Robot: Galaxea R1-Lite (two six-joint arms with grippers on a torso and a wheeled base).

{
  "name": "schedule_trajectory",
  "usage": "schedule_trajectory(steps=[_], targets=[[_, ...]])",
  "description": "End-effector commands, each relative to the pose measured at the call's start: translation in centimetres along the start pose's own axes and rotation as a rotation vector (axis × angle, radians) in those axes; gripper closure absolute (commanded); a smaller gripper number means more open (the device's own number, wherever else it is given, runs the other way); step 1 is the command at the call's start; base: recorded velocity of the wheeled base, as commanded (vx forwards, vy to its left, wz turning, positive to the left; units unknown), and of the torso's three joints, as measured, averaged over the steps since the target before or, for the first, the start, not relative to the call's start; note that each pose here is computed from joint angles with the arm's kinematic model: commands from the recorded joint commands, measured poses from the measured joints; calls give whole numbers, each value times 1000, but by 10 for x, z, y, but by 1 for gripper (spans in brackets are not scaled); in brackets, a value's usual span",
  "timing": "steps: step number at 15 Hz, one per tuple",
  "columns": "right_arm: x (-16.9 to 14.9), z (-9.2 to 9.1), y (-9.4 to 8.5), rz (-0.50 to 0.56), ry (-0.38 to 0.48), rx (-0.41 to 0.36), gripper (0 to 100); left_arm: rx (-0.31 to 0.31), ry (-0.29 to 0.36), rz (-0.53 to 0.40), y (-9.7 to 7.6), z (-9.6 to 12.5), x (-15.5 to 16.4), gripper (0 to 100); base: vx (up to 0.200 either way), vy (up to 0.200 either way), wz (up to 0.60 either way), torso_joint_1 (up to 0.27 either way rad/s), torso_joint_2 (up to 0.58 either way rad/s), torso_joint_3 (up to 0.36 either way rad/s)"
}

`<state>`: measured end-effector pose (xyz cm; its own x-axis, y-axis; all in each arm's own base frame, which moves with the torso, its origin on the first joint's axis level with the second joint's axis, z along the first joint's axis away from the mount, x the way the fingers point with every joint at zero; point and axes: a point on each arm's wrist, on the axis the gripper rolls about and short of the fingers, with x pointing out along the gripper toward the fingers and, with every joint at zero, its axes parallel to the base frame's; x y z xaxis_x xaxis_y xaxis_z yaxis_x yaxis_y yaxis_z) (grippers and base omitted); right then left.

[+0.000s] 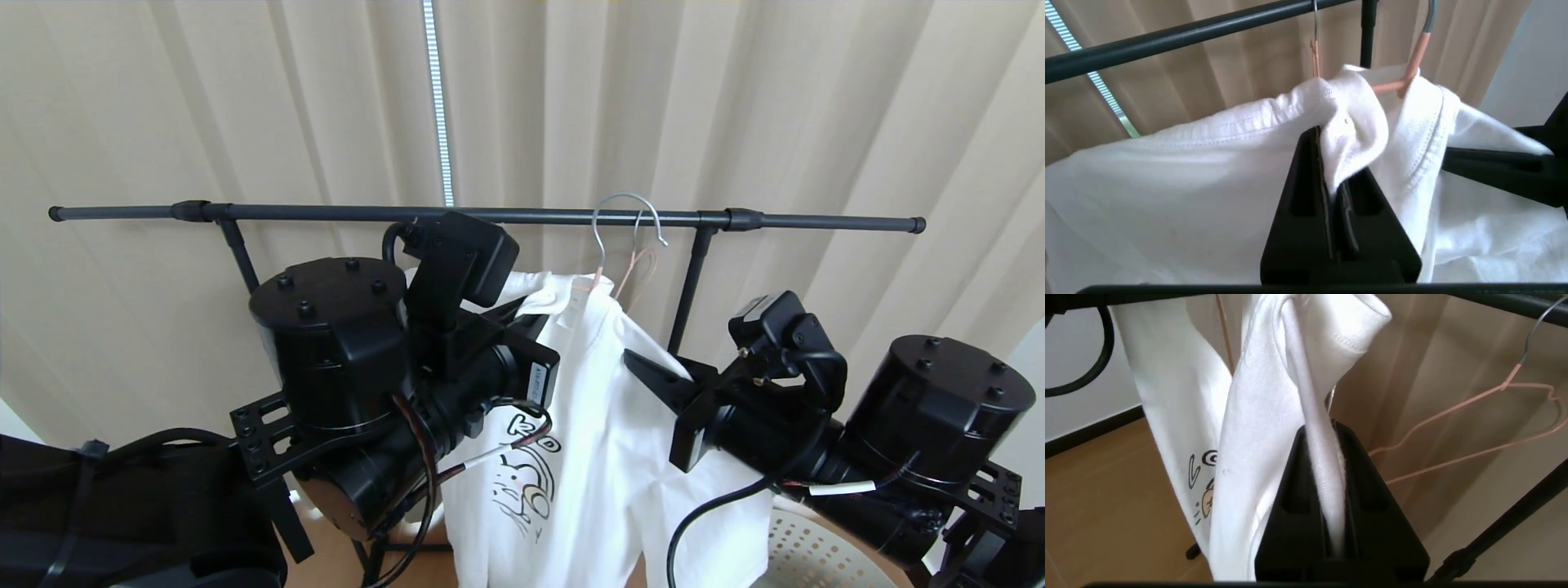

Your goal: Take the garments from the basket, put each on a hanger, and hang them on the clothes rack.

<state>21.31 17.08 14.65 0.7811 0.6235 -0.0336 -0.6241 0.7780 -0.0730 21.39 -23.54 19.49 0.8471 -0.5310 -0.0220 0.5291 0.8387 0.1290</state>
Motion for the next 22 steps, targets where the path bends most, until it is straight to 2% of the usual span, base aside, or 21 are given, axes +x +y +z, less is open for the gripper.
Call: schedule_trajectory(steps=[1,6,15,18,19,20,21,22], targets=[[-3,4,0,0,-15,-1,100,5,7,-1,-1,-2,2,0,0,0,0,0,0,0],[-4,5,-2,-6,-16,6,100,3,8,-9,-2,-3,-2,0,0,0,0,0,0,0],[-13,10,-18,-19,-37,22,100,-11,-31,4,12,10,-34,0,0,0,0,0,0,0],[-24,6,-33,43,-30,24,100,-21,-50,69,46,14,-41,0,0,0,0,0,0,0],[-27,5,-36,58,-28,25,100,-23,-52,51,51,13,-41,0,0,0,0,0,0,0],[-29,5,-40,77,-28,25,100,-23,-46,9,64,8,-40,0,0,0,0,0,0,0],[-34,2,-50,106,-21,28,100,-22,-32,-21,73,2,-40,0,0,0,0,0,0,0],[-36,1,-54,115,-20,29,100,-22,-28,-32,77,0,-41,0,0,0,0,0,0,0]])
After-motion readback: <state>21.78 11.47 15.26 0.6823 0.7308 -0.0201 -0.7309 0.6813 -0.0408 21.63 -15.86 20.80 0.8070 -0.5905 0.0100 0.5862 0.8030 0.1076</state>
